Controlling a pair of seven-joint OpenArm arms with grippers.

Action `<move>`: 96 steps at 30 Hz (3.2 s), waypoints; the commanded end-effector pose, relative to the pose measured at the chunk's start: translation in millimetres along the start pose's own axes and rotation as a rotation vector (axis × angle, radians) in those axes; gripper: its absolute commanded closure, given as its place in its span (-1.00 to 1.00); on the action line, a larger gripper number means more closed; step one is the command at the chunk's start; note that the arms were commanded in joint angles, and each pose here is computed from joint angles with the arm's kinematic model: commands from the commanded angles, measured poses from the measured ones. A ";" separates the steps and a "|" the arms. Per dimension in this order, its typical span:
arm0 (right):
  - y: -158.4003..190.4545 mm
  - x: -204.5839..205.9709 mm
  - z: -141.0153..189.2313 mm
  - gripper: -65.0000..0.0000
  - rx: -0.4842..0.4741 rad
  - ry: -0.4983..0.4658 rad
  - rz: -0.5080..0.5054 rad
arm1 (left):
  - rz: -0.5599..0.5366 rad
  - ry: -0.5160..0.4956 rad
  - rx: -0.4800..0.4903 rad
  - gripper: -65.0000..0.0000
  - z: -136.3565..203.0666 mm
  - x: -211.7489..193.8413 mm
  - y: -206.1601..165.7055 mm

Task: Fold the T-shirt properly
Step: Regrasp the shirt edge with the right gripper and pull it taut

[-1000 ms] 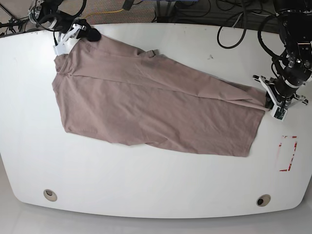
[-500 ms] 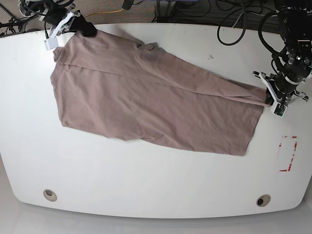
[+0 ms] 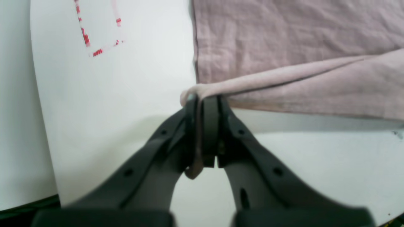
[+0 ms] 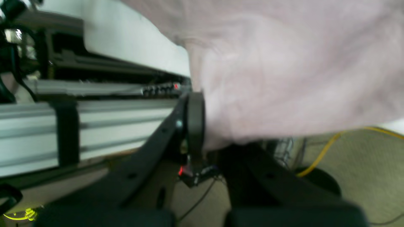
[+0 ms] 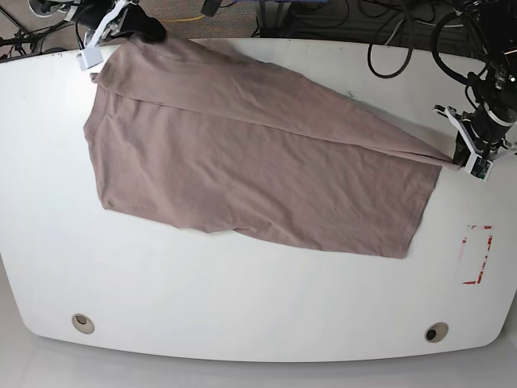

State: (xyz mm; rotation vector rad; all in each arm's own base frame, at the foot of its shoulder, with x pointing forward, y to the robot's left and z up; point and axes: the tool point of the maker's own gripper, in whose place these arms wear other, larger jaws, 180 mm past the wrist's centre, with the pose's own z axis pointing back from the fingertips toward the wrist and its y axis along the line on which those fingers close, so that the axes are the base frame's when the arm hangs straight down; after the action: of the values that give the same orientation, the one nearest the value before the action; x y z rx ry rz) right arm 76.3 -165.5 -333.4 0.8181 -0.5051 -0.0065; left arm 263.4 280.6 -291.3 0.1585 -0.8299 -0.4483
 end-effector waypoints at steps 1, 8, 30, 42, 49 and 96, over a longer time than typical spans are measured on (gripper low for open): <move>1.6 1.6 10.6 1.00 -0.004 0.008 0.025 | -0.021 0.018 0.031 1.00 6.8 1.4 11.5; 1.4 -21.5 22.4 1.00 -0.022 0.084 0.005 | -0.027 0.098 0.092 1.00 19.1 -16.0 34.8; -2.1 30.0 7.7 1.00 0.000 -0.028 0.115 | -0.113 0.049 0.119 1.00 -7.9 30.0 33.0; -41.8 48.3 0.5 1.00 0.003 -0.097 0.014 | -0.144 0.093 0.062 1.00 -47.5 39.2 24.1; -52.8 72.9 -0.2 1.00 0.005 -0.137 0.033 | -0.135 0.064 0.028 1.00 -64.9 52.9 23.0; -97.3 100.5 -3.0 0.01 -0.092 -0.129 0.019 | 0.028 0.121 -0.053 0.47 -107.9 16.0 36.1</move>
State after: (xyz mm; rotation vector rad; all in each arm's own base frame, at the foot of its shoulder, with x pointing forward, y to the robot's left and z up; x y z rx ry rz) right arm 175.4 -241.3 -373.7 0.7390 -0.5805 -0.0878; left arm 357.7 294.2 -351.0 0.1072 -0.6777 -0.4371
